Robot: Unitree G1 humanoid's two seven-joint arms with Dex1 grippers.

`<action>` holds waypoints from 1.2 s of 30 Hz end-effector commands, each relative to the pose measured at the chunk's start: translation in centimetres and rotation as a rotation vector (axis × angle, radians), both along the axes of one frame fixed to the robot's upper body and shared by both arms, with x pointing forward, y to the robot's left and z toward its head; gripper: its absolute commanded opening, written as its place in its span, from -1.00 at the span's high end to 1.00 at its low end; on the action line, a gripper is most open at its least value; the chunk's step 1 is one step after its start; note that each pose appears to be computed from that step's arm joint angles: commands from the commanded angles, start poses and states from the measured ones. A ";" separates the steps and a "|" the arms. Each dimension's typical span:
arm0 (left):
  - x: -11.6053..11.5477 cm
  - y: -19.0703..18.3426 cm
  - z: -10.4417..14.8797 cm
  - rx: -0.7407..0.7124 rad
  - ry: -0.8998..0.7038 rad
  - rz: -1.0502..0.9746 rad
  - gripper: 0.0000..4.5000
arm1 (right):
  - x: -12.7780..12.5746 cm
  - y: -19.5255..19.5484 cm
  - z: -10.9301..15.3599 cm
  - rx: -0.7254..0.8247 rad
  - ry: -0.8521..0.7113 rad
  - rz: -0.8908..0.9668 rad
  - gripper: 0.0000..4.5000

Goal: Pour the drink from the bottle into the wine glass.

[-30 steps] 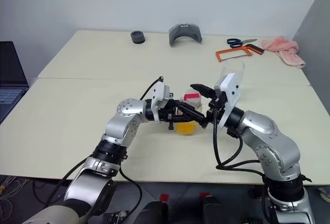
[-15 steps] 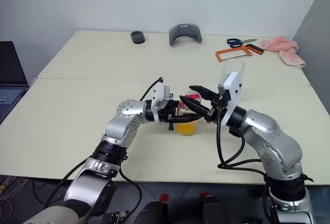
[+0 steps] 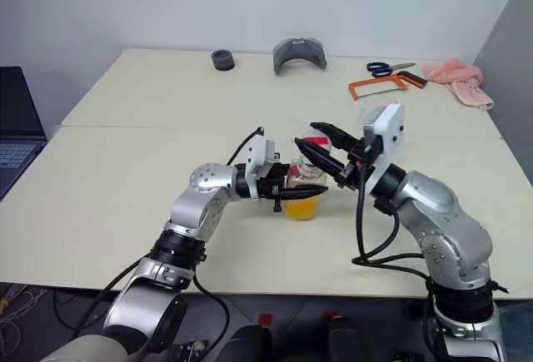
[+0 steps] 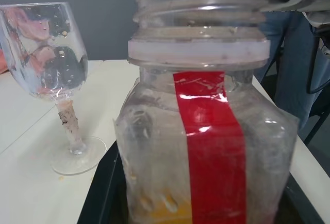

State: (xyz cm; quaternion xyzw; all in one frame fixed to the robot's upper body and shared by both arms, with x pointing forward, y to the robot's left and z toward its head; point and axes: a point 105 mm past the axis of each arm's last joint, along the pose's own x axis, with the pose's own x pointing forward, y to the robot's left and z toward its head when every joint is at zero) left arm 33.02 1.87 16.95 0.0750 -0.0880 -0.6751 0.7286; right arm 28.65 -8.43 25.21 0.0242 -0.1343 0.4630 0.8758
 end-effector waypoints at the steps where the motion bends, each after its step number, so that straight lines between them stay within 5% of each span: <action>1: -0.4 -0.3 1.8 -0.053 -0.052 -0.010 0.31 | -1.2 -0.7 1.5 0.017 -0.048 0.000 0.23; 7: -0.2 0.0 2.5 -0.091 -0.054 0.030 0.31 | -0.9 -4.6 -0.5 -0.073 -0.008 -0.182 0.23; 19: 0.3 0.8 2.5 -0.135 -0.034 0.120 0.31 | -0.1 -15.6 -14.3 -0.178 0.315 -0.718 0.23; 22: 0.6 1.2 2.8 -0.142 -0.043 0.148 0.31 | -0.3 -15.9 -15.9 -0.152 0.381 -0.726 -0.22; 27: 1.7 2.8 3.8 -0.169 -0.072 0.248 0.31 | -0.8 -16.3 -15.0 -0.164 0.357 -0.700 -0.98; 32: 3.8 6.1 5.1 -0.224 -0.115 0.467 0.31 | -1.6 -14.5 -12.3 -0.288 0.253 -0.551 -1.00; 36: 6.1 11.1 5.7 -0.277 -0.162 0.771 0.31 | -2.3 -8.4 -9.6 -0.317 0.195 -0.255 -1.00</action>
